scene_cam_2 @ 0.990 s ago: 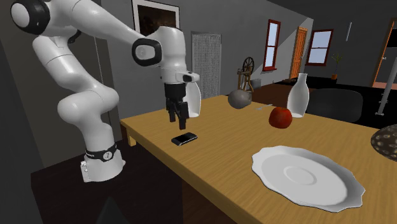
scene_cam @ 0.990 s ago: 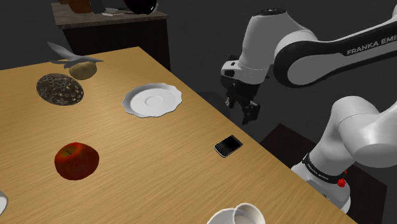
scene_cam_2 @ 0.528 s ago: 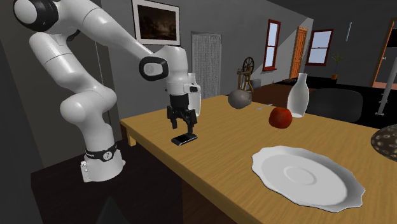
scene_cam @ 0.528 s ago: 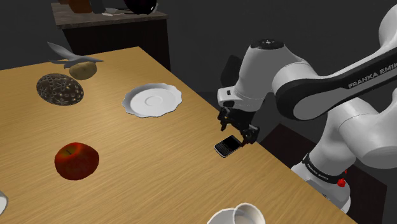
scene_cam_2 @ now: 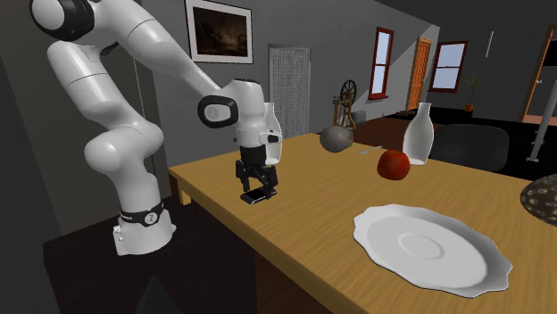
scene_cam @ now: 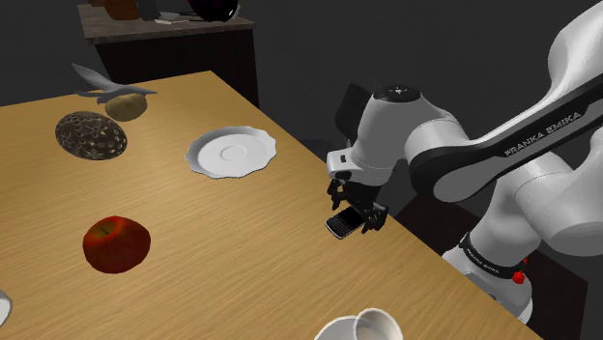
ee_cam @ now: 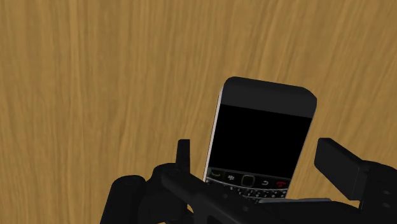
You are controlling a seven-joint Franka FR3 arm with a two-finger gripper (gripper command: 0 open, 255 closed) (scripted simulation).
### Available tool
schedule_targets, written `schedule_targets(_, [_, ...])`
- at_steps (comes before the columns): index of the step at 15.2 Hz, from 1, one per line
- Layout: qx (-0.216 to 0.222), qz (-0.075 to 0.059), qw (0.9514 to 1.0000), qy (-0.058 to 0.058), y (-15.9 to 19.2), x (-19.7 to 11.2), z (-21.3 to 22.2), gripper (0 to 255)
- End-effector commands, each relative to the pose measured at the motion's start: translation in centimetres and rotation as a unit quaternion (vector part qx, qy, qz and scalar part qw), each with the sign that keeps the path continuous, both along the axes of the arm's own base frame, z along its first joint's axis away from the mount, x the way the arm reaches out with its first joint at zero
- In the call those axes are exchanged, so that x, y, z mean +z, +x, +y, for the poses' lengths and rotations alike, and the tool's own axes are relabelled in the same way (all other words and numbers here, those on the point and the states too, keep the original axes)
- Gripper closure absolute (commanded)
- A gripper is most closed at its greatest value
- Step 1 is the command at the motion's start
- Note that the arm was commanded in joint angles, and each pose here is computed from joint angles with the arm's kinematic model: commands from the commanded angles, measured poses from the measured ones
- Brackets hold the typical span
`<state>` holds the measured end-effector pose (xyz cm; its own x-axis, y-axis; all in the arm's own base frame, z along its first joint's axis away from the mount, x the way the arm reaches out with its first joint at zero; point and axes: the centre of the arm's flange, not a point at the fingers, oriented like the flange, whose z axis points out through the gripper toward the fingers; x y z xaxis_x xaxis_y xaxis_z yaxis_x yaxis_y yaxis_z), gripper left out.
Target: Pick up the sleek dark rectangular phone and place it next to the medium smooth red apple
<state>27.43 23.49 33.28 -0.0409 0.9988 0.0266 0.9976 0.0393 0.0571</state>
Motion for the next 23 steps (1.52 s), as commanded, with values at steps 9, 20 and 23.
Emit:
schedule_targets(9, [0.0, 0.0, 1.0, 0.0, 0.0, -0.2, 0.0, 255])
schedule_targets(20, [0.0, 0.0, 1.0, 0.0, 0.0, 1.9, 0.0, 255])
schedule_targets(23, [0.0, 0.0, 1.0, 0.0, 0.0, 3.5, 0.0, 255])
